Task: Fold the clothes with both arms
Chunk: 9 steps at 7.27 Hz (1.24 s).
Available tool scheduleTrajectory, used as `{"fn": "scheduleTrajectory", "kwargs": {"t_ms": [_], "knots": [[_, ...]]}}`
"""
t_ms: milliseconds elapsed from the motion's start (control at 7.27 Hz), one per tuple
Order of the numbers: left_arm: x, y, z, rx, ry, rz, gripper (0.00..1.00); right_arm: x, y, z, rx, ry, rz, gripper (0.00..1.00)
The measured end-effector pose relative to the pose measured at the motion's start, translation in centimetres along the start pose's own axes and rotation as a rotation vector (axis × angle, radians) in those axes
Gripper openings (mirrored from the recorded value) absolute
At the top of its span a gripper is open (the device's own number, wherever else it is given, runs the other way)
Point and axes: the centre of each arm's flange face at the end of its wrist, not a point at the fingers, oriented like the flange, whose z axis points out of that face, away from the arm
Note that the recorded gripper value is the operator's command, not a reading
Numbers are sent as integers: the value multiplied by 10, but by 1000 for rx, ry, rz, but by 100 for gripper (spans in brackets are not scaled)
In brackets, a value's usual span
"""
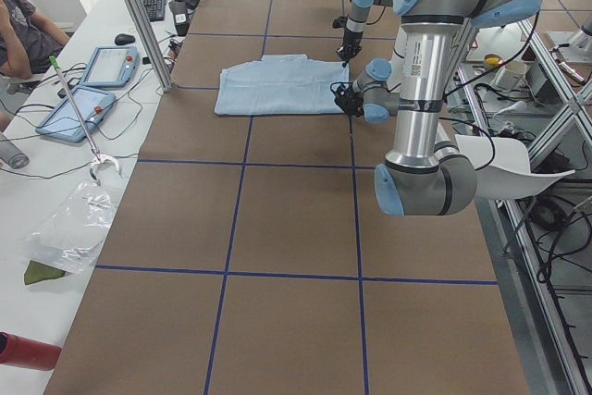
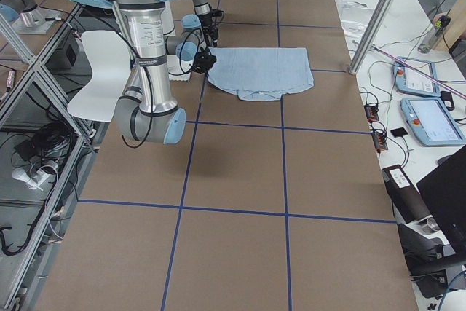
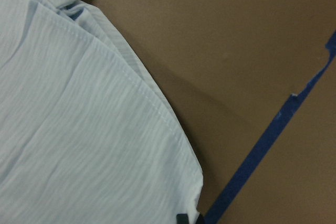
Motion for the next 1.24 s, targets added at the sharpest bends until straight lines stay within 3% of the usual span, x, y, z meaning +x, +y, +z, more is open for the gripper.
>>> {"fn": "scheduleTrajectory", "kwargs": {"t_ms": [688, 962, 1238], "knots": [[-2, 7, 5, 1, -8, -1, 33, 0, 1, 0, -2, 0, -6, 0], [-2, 7, 6, 2, -8, -4, 0, -1, 1, -1, -2, -1, -7, 0], [-2, 7, 7, 3, -9, -5, 0, -1, 1, -1, -3, -2, -7, 0]]}}
